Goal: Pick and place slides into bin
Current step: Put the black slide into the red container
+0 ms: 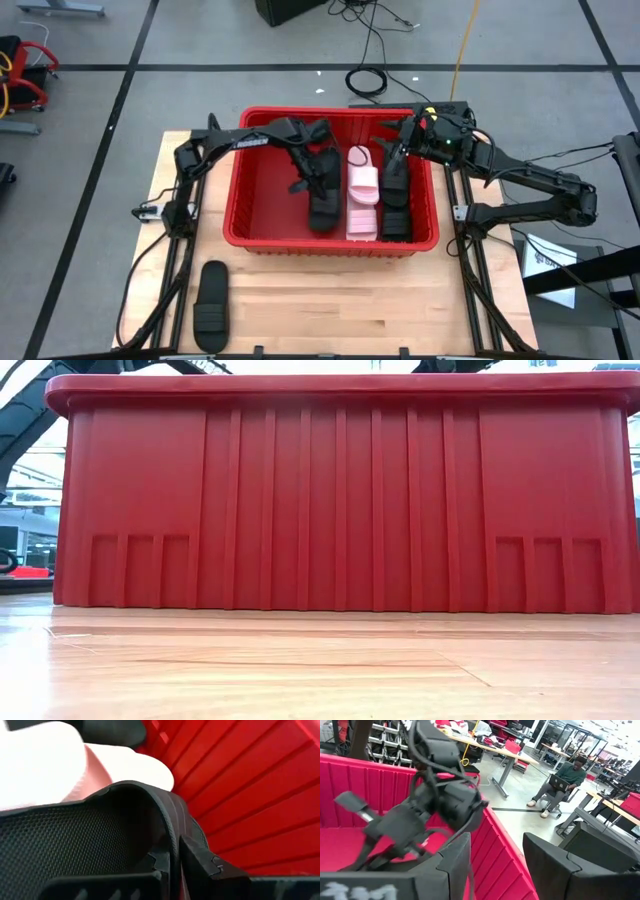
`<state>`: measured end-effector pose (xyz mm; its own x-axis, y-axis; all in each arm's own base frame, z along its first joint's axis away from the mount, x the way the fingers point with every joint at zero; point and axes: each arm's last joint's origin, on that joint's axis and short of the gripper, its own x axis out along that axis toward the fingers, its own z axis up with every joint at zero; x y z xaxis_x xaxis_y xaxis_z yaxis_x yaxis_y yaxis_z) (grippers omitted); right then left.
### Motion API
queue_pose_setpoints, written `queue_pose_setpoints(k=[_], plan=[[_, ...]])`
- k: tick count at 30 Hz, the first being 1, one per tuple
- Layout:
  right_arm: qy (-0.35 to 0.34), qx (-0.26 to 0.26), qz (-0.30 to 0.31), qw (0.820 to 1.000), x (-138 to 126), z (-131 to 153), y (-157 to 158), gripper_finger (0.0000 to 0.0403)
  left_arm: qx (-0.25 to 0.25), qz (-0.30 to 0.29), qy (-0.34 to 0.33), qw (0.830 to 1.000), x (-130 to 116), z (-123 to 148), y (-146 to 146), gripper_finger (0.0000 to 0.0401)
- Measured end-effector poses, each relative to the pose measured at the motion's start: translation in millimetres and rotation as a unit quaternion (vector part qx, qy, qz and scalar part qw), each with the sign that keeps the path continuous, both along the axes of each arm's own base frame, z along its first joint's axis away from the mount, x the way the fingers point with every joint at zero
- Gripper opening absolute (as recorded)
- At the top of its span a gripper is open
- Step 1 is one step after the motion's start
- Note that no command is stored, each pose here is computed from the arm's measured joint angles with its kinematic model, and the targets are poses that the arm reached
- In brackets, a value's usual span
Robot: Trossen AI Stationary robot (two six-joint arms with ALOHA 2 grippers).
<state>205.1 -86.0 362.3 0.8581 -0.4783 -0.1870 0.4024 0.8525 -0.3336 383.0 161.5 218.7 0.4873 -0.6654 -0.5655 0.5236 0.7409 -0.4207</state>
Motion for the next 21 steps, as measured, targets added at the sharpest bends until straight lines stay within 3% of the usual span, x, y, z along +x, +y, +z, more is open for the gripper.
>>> queue_pose_setpoints(k=[7, 21], plan=[[-0.002, 0.005, -0.001, 1.000, 0.0, -0.1, 0.0, 0.0171, 0.024, -0.010, 0.020, 0.999, 7.0, -4.4, -14.3, 0.0031], [-0.002, 0.011, -0.002, 1.000, -0.1, -0.8, 0.2, 0.0171, 0.015, -0.009, 0.030, 0.999, 7.8, -4.6, -18.8, 0.0031]])
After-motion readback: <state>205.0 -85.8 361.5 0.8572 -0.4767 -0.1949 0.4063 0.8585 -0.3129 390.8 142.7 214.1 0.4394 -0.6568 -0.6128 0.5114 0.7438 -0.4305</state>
